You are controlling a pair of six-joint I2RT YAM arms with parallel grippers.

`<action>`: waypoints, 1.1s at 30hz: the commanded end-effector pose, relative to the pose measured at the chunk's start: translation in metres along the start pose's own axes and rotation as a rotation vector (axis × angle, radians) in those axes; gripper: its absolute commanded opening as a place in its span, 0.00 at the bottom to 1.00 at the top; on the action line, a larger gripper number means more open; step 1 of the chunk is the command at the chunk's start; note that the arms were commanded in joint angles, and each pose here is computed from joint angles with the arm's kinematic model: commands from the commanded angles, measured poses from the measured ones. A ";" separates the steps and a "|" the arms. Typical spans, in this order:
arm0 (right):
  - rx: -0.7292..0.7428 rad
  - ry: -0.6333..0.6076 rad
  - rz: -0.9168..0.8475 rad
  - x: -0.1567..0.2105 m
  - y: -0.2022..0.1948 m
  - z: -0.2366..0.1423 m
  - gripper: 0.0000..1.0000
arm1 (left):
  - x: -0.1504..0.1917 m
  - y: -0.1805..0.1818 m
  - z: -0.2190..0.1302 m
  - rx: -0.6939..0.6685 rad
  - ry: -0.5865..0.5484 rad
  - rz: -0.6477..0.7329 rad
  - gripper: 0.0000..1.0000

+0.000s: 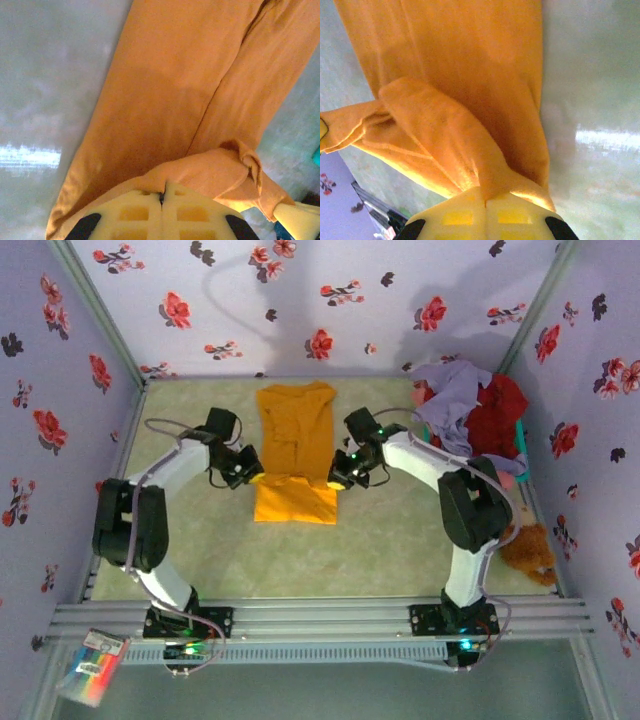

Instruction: Fold and stack the t-shirts

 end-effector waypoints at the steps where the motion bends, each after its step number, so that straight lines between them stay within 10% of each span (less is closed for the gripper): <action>1: 0.030 -0.022 -0.021 -0.015 -0.001 -0.004 0.00 | -0.019 -0.002 0.005 0.043 0.017 0.047 0.00; 33: -0.034 -0.032 -0.035 -0.105 0.010 0.018 0.00 | -0.092 0.003 0.047 0.133 0.026 0.023 0.00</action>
Point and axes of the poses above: each hand's point on the last joint's axis, 136 mm out from that joint toward the fingers, its own z axis out along the fingers, its own y axis along the line the jaws close on, x = y × z, the point moved 6 cm from there along -z, back along the fingers, and after that the axes turned 9 degrees about z, right-handed, at the moved point
